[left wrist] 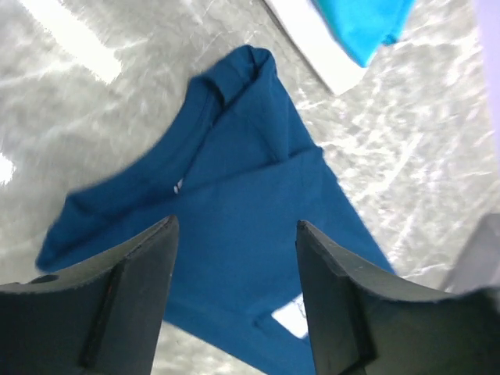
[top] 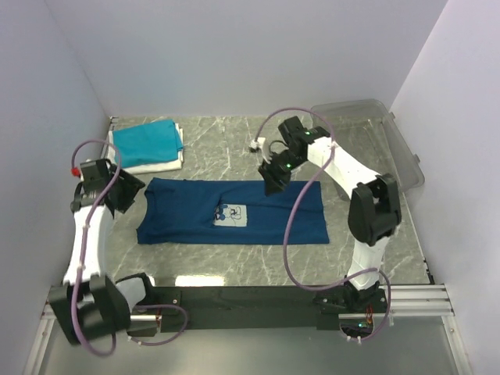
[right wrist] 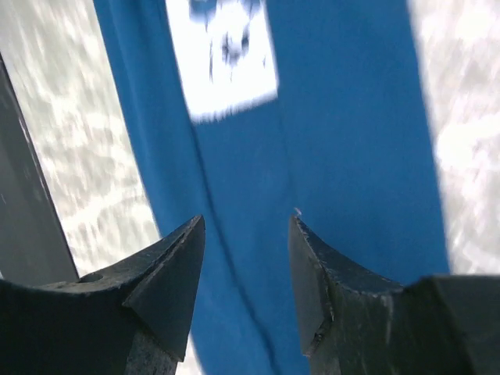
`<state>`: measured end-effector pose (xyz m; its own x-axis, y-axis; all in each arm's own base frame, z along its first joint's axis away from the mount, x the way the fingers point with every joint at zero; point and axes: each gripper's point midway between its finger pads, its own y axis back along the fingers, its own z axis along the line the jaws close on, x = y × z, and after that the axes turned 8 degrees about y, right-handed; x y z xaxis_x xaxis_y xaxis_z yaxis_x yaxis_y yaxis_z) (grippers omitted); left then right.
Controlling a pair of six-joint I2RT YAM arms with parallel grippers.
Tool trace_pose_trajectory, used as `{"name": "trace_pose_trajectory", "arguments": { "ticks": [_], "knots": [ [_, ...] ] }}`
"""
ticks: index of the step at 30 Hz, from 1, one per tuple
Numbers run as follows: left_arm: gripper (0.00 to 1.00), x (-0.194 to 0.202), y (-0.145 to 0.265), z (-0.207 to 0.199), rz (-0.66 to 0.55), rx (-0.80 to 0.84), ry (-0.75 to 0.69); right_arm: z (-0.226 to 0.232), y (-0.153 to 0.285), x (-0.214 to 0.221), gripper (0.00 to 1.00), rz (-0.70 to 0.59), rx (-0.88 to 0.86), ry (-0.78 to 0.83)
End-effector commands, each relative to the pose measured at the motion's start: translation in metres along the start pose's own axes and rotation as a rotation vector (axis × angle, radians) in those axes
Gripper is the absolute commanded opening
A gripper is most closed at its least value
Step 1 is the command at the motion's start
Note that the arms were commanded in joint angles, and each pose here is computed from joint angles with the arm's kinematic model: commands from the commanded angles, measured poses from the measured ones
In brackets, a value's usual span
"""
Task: Fold and stack the t-shirts
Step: Fold the tshirt
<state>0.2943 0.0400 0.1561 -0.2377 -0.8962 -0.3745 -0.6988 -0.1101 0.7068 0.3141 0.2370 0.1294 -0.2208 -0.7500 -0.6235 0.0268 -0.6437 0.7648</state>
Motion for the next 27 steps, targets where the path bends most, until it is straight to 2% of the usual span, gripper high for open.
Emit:
{"name": "trace_pose_trajectory", "arguments": {
  "ticks": [1,5,11,21,22,23,27],
  "knots": [
    [0.65,-0.021,-0.023,-0.03,-0.005,0.084,-0.15,0.005,0.004,-0.046,0.54,-0.113,-0.059,-0.022],
    [0.58,-0.018,-0.069,-0.024,0.101,0.022,-0.238,0.003,-0.001,-0.048,0.54,-0.121,-0.061,-0.039],
    [0.58,-0.018,-0.116,-0.019,0.197,-0.049,-0.356,0.005,-0.012,-0.028,0.55,-0.096,-0.048,-0.067],
    [0.61,-0.01,-0.154,-0.031,0.283,-0.034,-0.468,0.004,-0.012,-0.014,0.55,-0.083,-0.034,-0.112],
    [0.62,-0.008,-0.156,-0.033,0.292,-0.031,-0.475,0.003,-0.011,-0.015,0.55,-0.085,-0.032,-0.11],
    [0.71,-0.003,-0.159,-0.032,0.316,-0.023,-0.482,0.002,-0.011,-0.013,0.55,-0.08,-0.028,-0.114],
    [0.69,0.004,-0.165,-0.028,0.332,-0.042,-0.496,-0.001,-0.008,-0.01,0.55,-0.076,-0.019,-0.125]
  ]
}}
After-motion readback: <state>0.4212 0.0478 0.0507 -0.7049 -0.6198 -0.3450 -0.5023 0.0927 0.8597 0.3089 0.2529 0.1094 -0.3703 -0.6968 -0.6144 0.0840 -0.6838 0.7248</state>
